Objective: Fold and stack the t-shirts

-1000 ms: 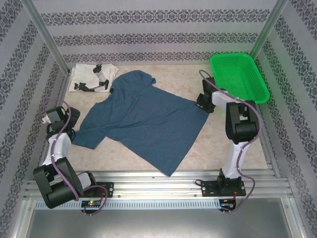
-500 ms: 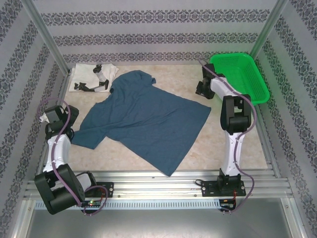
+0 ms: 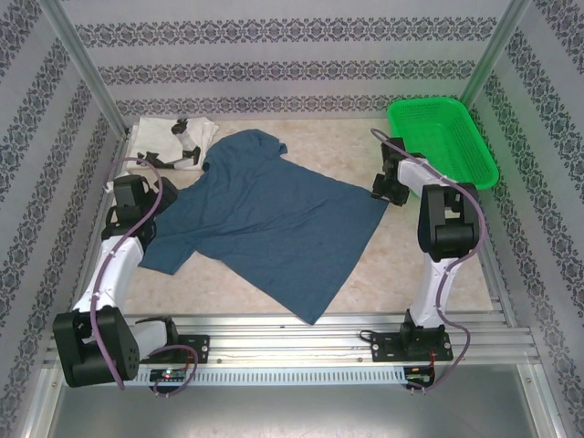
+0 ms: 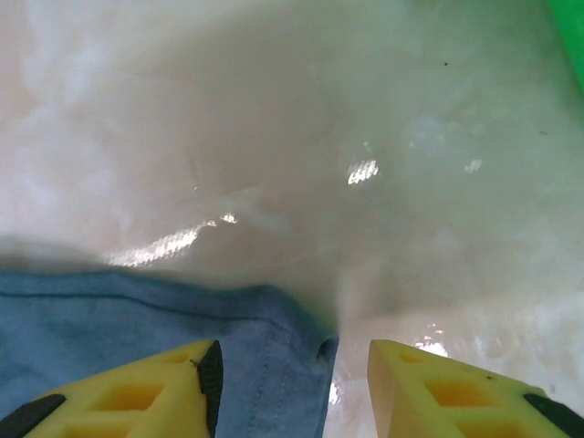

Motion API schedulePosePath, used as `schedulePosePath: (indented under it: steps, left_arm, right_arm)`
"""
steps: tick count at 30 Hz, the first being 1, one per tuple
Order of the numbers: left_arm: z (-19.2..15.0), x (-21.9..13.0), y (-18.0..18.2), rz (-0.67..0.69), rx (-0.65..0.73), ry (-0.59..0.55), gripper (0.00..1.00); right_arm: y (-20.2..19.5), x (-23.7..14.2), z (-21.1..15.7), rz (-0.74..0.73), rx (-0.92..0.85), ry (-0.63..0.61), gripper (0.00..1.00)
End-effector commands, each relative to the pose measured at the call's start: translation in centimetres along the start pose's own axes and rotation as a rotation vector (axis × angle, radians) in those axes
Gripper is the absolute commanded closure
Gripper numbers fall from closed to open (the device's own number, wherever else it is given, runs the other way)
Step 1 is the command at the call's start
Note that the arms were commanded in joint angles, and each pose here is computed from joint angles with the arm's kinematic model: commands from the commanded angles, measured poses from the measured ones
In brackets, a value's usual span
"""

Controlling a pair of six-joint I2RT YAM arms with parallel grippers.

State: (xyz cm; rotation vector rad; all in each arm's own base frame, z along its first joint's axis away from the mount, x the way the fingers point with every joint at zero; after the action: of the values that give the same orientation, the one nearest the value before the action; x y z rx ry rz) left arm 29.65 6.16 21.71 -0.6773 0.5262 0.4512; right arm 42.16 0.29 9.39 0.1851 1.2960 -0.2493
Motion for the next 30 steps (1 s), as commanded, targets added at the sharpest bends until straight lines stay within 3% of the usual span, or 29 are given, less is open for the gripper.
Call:
schedulePosePath:
  steps: [1,8,12,18,30]
  left_arm:
    - [1.0,-1.5,-0.7,-0.002,0.053,-0.049,0.00]
    - [1.5,-2.4,-1.1,-0.029,0.053,-0.074,0.00]
    - [1.6,-2.5,-1.2,-0.033,0.056,-0.076,0.00]
    - [1.8,-2.3,-1.2,-0.033,0.062,-0.085,0.00]
    - [1.1,-1.1,-0.8,0.003,0.054,-0.051,0.00]
  right_arm:
    - [-0.3,0.5,0.8,-0.014,-0.025,0.027,0.56]
    - [0.0,1.3,1.1,-0.001,-0.033,0.051,0.75]
    - [0.1,1.3,1.4,0.001,-0.032,0.050,0.99]
    - [1.0,-0.6,4.1,0.014,-0.041,-0.038,1.00]
    - [3.6,-2.2,14.3,0.013,-0.100,-0.206,1.00]
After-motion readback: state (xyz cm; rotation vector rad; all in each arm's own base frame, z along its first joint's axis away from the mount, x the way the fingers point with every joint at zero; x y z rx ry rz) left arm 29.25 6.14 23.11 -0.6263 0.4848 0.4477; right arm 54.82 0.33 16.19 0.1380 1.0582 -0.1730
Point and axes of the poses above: each hand's point on the last joint's axis, 136 mm out from that joint toward the fingers, its own x axis out along the fingers, its own y axis along the line the jaws close on, z = x × y, the point moved 7 cm from there along -x, back along the fingers, and after that the axes turned 7 degrees about -x, right-handed, at the moved point
